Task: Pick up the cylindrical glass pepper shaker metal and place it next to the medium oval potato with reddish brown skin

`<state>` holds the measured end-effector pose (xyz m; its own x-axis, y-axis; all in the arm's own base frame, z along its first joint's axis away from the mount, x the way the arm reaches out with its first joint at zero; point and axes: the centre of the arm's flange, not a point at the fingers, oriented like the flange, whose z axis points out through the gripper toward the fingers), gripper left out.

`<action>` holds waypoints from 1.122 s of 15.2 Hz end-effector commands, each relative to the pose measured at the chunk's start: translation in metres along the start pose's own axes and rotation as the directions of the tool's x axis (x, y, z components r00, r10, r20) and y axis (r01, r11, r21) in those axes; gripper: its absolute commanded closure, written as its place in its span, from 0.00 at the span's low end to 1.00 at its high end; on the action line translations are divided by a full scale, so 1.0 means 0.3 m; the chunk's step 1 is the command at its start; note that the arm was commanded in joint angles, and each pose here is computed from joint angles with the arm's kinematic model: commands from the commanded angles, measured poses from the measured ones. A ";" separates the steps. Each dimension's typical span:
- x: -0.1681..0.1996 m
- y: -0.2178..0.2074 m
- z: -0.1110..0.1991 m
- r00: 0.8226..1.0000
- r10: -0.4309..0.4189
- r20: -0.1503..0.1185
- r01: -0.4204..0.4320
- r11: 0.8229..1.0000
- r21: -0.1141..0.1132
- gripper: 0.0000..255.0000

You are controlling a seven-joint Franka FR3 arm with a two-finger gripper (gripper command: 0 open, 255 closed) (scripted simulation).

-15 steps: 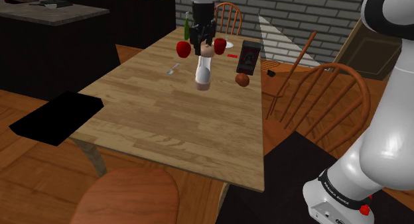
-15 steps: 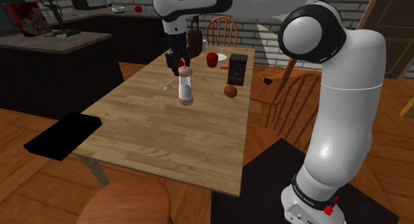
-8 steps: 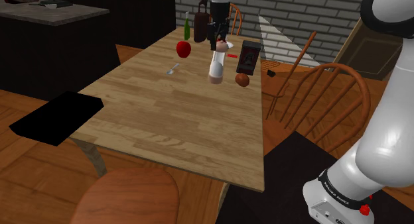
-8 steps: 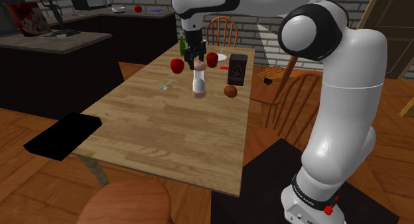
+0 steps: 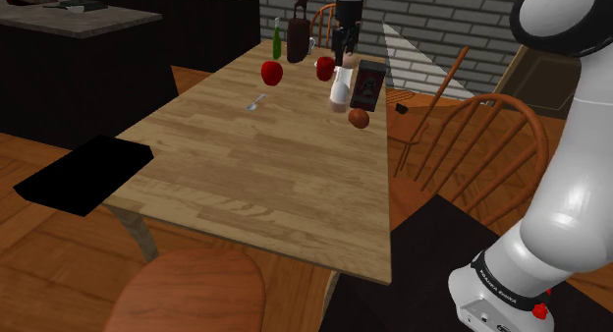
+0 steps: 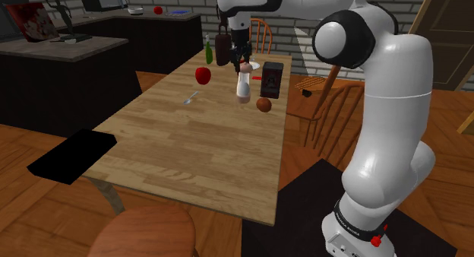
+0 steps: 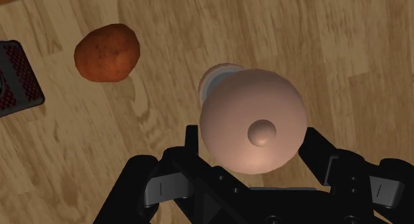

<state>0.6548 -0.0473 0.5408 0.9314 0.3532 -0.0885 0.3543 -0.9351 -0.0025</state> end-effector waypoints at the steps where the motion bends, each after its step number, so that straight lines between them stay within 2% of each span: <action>1: -0.013 0.090 0.006 1.000 -0.001 -0.001 0.001 1.000 0.000 1.00; 6: -0.056 0.323 0.009 1.000 -0.001 -0.001 0.001 1.000 0.000 1.00; 17: -0.039 0.323 0.202 1.000 -0.001 -0.001 0.001 1.000 0.000 1.00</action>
<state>0.6733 -0.1455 0.4864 0.9309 0.3545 -0.0885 0.3557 -0.9346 -0.0027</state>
